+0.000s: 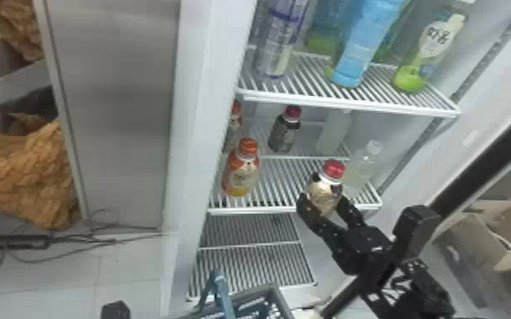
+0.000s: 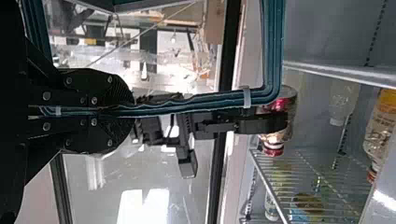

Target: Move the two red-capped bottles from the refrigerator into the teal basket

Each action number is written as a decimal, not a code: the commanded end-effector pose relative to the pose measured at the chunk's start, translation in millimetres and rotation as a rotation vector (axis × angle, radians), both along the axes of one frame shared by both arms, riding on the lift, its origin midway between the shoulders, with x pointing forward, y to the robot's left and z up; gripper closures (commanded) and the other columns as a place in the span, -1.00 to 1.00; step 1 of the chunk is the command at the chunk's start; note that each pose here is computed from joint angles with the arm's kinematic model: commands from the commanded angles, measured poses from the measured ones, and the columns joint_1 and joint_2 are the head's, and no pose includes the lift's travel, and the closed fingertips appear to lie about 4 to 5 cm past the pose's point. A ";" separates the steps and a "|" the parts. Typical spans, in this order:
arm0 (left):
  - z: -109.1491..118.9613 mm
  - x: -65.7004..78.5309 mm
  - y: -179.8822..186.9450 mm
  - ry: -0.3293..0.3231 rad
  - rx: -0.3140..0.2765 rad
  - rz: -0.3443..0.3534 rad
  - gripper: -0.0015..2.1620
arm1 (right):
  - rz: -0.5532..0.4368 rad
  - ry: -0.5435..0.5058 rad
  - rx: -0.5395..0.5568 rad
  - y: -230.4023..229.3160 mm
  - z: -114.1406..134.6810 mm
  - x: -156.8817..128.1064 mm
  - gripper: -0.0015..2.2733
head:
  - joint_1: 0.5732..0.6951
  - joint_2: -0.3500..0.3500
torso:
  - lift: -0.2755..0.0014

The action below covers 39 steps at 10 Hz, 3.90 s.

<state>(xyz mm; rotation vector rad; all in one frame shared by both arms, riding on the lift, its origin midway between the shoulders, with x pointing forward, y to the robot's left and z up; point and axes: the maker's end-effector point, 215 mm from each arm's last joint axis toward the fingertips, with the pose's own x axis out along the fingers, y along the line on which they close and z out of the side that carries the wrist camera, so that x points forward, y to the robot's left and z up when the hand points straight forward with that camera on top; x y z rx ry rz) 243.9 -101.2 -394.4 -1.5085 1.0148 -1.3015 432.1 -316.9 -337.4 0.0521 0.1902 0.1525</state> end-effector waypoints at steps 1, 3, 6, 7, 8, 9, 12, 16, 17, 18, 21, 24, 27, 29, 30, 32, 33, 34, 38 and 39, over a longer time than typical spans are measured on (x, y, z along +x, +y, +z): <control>-1.7 2.6 0.6 -0.007 0.007 0.009 0.01 | 0.012 0.065 -0.017 -2.6 -5.8 -7.3 -0.49 | 1.00 -1.00 | -0.66; -0.6 3.4 1.1 -0.007 0.005 0.007 0.01 | 0.011 0.131 -0.075 -11.7 2.2 -19.5 -0.49 | 1.00 -1.00 | -0.66; -1.5 3.3 2.1 -0.005 0.007 0.008 0.01 | 0.024 0.204 -0.049 -7.2 -6.9 -32.9 -0.49 | 1.00 -1.00 | -0.66; -1.5 3.3 2.1 -0.005 0.007 0.008 0.01 | 0.033 0.222 -0.039 -3.9 -9.8 -35.4 -0.49 | 1.00 -1.00 | -0.66; -1.5 3.3 2.1 -0.005 0.007 0.008 0.01 | 0.045 0.238 -0.022 2.5 -13.0 -37.3 -0.49 | 1.00 -1.00 | -0.66; -1.3 4.3 2.6 -0.005 0.007 0.011 0.01 | 0.072 0.255 0.012 14.9 -18.3 -39.5 -0.49 | 1.00 -1.00 | -0.66; -3.6 3.6 1.3 -0.008 0.016 0.007 0.01 | 0.148 0.329 0.073 44.9 -37.3 -45.4 -0.49 | 1.00 -1.00 | -0.66; -3.1 6.5 1.5 -0.019 0.022 0.009 0.01 | 0.188 0.450 0.114 61.2 -51.7 -65.0 -0.49 | 1.00 -1.00 | -0.66; -3.0 7.3 2.0 -0.019 0.022 0.011 0.01 | 0.192 0.480 0.117 62.3 -56.4 -69.8 -0.49 | 1.00 -1.00 | -0.66; -3.0 7.3 2.0 -0.019 0.022 0.011 0.01 | 0.199 0.506 0.109 64.4 -58.8 -74.1 -0.49 | 1.00 -1.00 | -0.66; -4.4 8.7 2.9 -0.023 0.030 0.011 0.01 | 0.268 0.595 0.147 90.6 -76.1 -88.9 -0.49 | 1.00 -1.00 | -0.66; -6.9 8.4 3.4 -0.019 0.036 0.013 0.01 | 0.376 0.678 0.189 133.4 -92.1 -106.0 -0.49 | 1.00 -1.00 | -0.66; -7.6 8.2 4.1 -0.017 0.036 0.016 0.01 | 0.381 0.729 0.177 134.7 -98.9 -116.2 -0.48 | 1.00 -1.00 | -0.66; -7.6 8.8 4.2 -0.018 0.036 0.018 0.01 | 0.367 0.782 0.171 129.4 -104.2 -127.6 -0.48 | 1.00 -1.00 | -0.66; -7.1 9.0 4.2 -0.017 0.035 0.018 0.01 | 0.362 0.797 0.168 126.4 -106.0 -129.6 -0.52 | 1.00 -1.00 | -0.66; -8.1 8.0 4.2 -0.014 0.036 0.018 0.01 | 0.335 0.786 0.135 115.3 -103.8 -124.3 -0.63 | 1.00 -1.00 | -0.66; -7.2 9.0 4.8 -0.014 0.033 0.021 0.01 | 0.323 0.766 0.117 110.3 -100.2 -118.9 -0.69 | 1.00 -1.00 | -0.66; -6.7 9.1 4.3 -0.014 0.032 0.021 0.01 | 0.320 0.749 0.112 109.0 -98.5 -114.6 -0.78 | 1.00 -1.00 | -0.66; -7.4 9.5 5.5 -0.010 0.031 0.028 0.01 | 0.258 0.552 0.056 83.8 -71.0 -66.6 -0.91 | 1.00 -1.00 | -0.66; -7.6 9.9 5.6 -0.007 0.028 0.034 0.01 | 0.238 0.512 0.045 78.9 -63.5 -57.2 -0.91 | 1.00 -1.00 | -0.66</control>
